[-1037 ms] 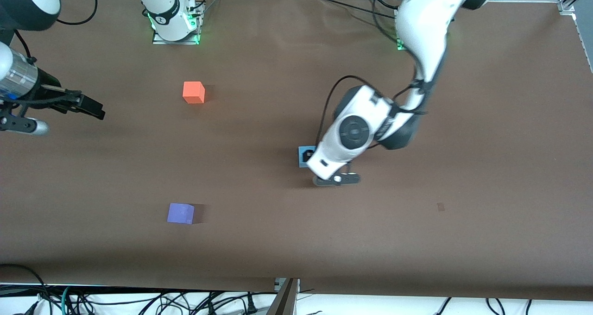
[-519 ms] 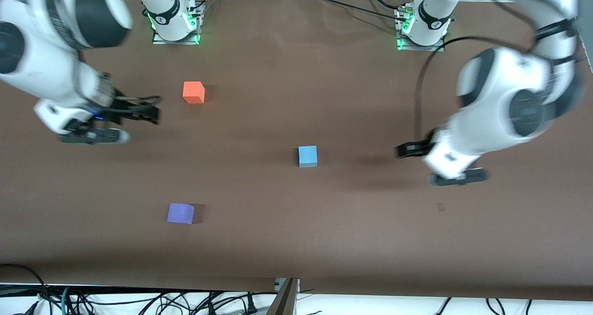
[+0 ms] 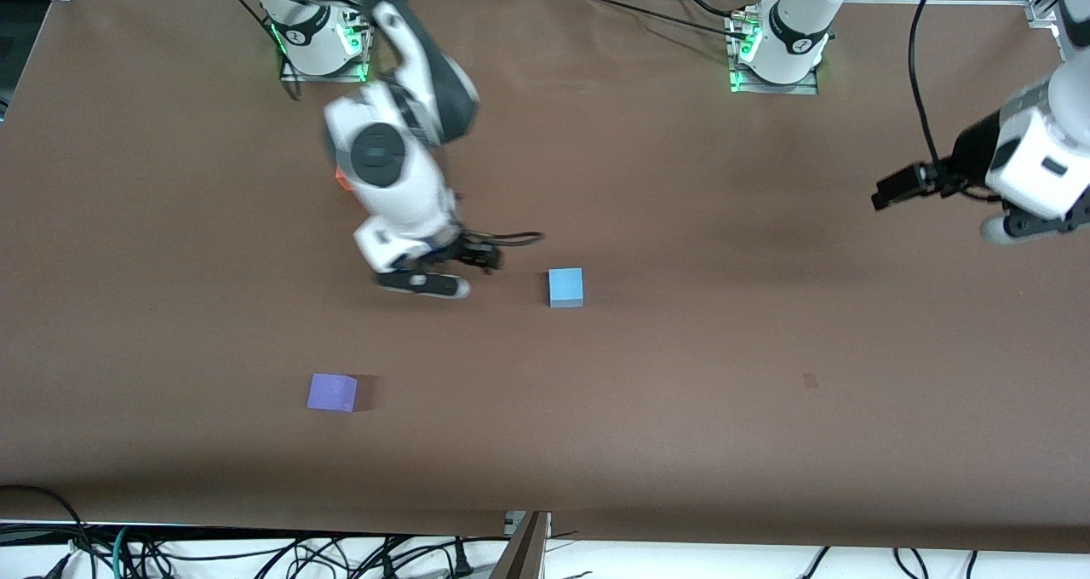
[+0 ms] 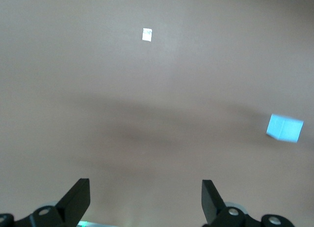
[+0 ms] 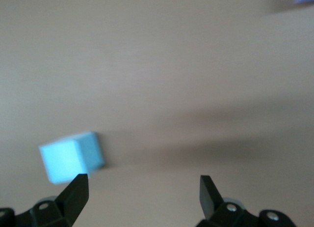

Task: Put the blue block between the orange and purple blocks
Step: 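Lower the right gripper onto the light-blue cube and grasp it, then carry the light-blue cube with the right gripper toward the orange cube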

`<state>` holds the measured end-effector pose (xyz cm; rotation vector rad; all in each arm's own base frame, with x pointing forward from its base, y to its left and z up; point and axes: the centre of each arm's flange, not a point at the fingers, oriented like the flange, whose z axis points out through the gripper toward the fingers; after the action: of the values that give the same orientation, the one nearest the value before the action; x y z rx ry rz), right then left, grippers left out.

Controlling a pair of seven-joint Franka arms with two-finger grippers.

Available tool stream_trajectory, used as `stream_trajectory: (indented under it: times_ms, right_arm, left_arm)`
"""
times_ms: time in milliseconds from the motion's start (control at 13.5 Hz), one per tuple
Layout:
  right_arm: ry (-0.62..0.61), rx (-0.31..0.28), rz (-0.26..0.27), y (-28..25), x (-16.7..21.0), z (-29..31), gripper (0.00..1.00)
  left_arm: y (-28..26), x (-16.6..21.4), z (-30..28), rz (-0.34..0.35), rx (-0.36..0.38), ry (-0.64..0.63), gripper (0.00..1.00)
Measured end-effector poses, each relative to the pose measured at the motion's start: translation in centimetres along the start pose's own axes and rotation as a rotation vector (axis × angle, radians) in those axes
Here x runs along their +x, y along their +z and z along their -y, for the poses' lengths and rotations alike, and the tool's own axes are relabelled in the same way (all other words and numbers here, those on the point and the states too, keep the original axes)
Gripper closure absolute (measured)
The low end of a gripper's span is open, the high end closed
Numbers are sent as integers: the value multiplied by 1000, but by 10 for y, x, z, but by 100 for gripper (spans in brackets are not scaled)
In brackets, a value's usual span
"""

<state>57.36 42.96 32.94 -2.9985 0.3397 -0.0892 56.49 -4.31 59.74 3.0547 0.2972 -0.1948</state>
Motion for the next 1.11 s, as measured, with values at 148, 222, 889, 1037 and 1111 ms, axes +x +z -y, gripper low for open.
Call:
stream_trajectory:
  times_ms: [148, 222, 889, 1037, 1111]
  right_arm:
    - [47, 54, -44, 44, -20, 48, 0]
    - [51, 81, -64, 62, -27, 66, 0]
    - [-82, 62, -150, 144, -60, 94, 0]
    - [-106, 55, -159, 145, -66, 97, 4]
    - [-116, 52, -165, 145, -67, 98, 15]
  left_arm:
    - [-9, -7, 19, -2, -3, 31, 0]
    - [-9, -9, 25, 5, -2, 31, 0]
    - [-12, -3, 21, -59, -15, 33, 0]
    - [-12, -3, 18, -62, -1, 39, 0]
    - [-12, -4, 17, -68, 30, 47, 0]
